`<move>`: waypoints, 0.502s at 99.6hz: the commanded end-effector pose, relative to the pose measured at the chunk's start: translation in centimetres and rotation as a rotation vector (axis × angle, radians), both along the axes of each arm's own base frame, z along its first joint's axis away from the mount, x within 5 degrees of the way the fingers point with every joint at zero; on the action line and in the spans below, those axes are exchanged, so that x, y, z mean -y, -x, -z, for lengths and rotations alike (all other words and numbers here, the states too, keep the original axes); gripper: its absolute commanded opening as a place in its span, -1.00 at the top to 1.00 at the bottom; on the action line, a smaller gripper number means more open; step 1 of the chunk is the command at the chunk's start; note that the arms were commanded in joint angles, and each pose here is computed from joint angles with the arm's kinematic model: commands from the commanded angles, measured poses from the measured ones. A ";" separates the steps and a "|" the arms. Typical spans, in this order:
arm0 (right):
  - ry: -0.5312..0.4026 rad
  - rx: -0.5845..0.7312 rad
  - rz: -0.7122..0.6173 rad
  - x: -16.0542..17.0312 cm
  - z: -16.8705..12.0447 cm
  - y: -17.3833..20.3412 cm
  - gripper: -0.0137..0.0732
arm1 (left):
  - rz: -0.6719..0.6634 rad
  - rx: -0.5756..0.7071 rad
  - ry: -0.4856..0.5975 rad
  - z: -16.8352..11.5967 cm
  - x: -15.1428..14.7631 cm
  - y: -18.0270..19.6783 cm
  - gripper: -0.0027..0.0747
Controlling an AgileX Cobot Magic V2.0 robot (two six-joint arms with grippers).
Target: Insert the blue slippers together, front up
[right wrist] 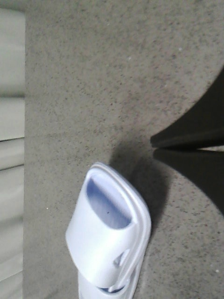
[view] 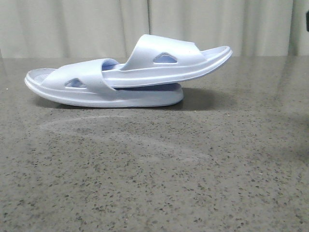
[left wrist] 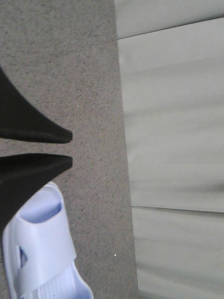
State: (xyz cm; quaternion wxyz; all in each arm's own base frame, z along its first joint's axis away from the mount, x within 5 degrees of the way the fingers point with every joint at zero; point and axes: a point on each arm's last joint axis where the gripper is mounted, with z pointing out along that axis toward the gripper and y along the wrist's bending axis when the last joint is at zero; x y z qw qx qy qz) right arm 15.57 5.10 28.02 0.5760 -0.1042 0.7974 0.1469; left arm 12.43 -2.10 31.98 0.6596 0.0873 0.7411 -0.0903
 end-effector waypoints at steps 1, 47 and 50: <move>-0.007 0.054 0.050 0.7 0.3 1.6 0.86 | 0.012 0.027 0.090 1.0 0.2 0.9 0.89; -0.135 0.061 0.142 2.2 3.7 5.2 0.87 | 0.096 0.125 0.160 4.0 1.0 3.2 0.89; -0.138 0.059 0.139 2.2 3.7 5.2 0.87 | 0.098 0.126 0.160 4.0 1.0 3.2 0.89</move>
